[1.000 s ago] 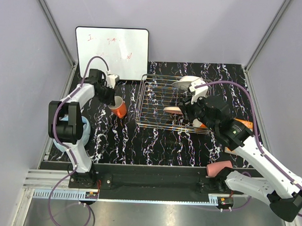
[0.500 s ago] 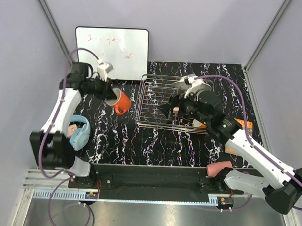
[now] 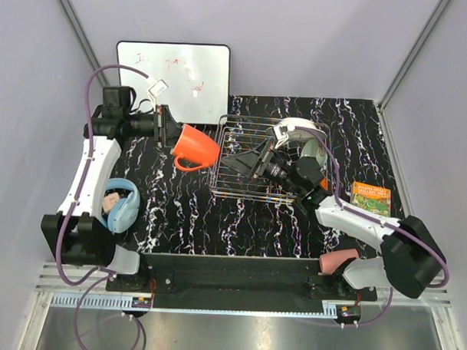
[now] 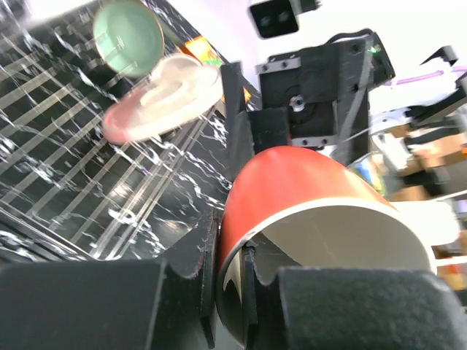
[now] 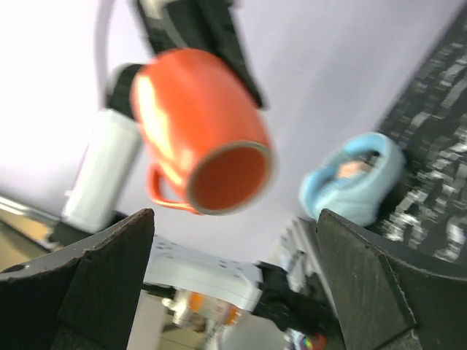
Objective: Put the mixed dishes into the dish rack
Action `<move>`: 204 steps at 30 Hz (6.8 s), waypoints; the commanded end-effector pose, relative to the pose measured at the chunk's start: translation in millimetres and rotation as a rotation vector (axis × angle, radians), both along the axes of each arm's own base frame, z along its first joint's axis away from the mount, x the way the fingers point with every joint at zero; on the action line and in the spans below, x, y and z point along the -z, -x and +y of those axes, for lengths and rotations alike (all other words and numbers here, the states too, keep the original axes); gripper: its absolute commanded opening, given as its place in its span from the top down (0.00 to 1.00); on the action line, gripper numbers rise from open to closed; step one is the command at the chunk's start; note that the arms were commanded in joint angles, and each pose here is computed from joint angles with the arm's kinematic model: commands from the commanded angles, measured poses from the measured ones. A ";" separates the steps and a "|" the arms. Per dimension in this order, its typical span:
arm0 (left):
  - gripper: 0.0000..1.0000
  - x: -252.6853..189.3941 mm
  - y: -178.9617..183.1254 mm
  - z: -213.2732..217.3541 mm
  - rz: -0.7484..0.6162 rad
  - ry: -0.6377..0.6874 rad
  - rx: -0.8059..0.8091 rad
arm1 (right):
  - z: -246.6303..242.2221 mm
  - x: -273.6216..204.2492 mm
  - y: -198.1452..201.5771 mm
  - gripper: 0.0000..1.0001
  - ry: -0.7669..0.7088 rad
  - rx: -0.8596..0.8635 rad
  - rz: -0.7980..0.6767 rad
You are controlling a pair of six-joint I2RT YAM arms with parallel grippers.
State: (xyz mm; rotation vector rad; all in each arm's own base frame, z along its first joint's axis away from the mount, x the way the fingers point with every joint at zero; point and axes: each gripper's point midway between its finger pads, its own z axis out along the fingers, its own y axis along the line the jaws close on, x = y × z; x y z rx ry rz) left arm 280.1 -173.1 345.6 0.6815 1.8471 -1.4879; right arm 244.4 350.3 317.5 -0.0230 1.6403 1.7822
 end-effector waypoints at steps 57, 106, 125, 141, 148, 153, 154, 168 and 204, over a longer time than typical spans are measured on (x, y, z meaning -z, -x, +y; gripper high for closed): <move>1.00 12.0 8.3 -18.1 -0.004 0.054 0.133 | 47.1 -67.1 20.4 0.53 -0.320 -0.235 -0.131; 0.01 197.4 -80.3 0.3 -0.298 -0.638 -0.421 | -23.2 69.1 -178.6 1.00 1.333 0.218 -0.047; 0.01 251.1 -65.6 -17.4 -0.243 -0.703 -0.334 | -23.7 131.4 -209.5 1.00 1.383 0.171 0.028; 0.01 256.5 -3.7 -35.2 -0.312 -0.781 -0.139 | -30.7 168.8 -211.9 1.00 1.427 0.115 0.085; 0.01 249.4 3.8 -34.3 -0.314 -0.769 -0.130 | -27.5 182.2 -203.3 1.00 1.428 0.049 0.102; 0.01 240.5 9.6 -31.7 -0.340 -0.763 -0.119 | -24.2 193.1 -194.9 1.00 1.427 -0.011 0.117; 0.01 237.4 8.7 -30.1 -0.354 -0.764 -0.126 | -24.5 195.5 -193.8 1.00 1.430 -0.019 0.120; 0.01 198.1 -16.8 -20.9 -0.436 -0.747 -0.255 | -18.3 220.2 -197.1 0.87 1.454 -0.042 0.125; 0.01 179.9 -34.7 2.7 -0.438 -0.751 -0.343 | -48.2 109.8 -161.9 0.00 1.583 0.161 -0.080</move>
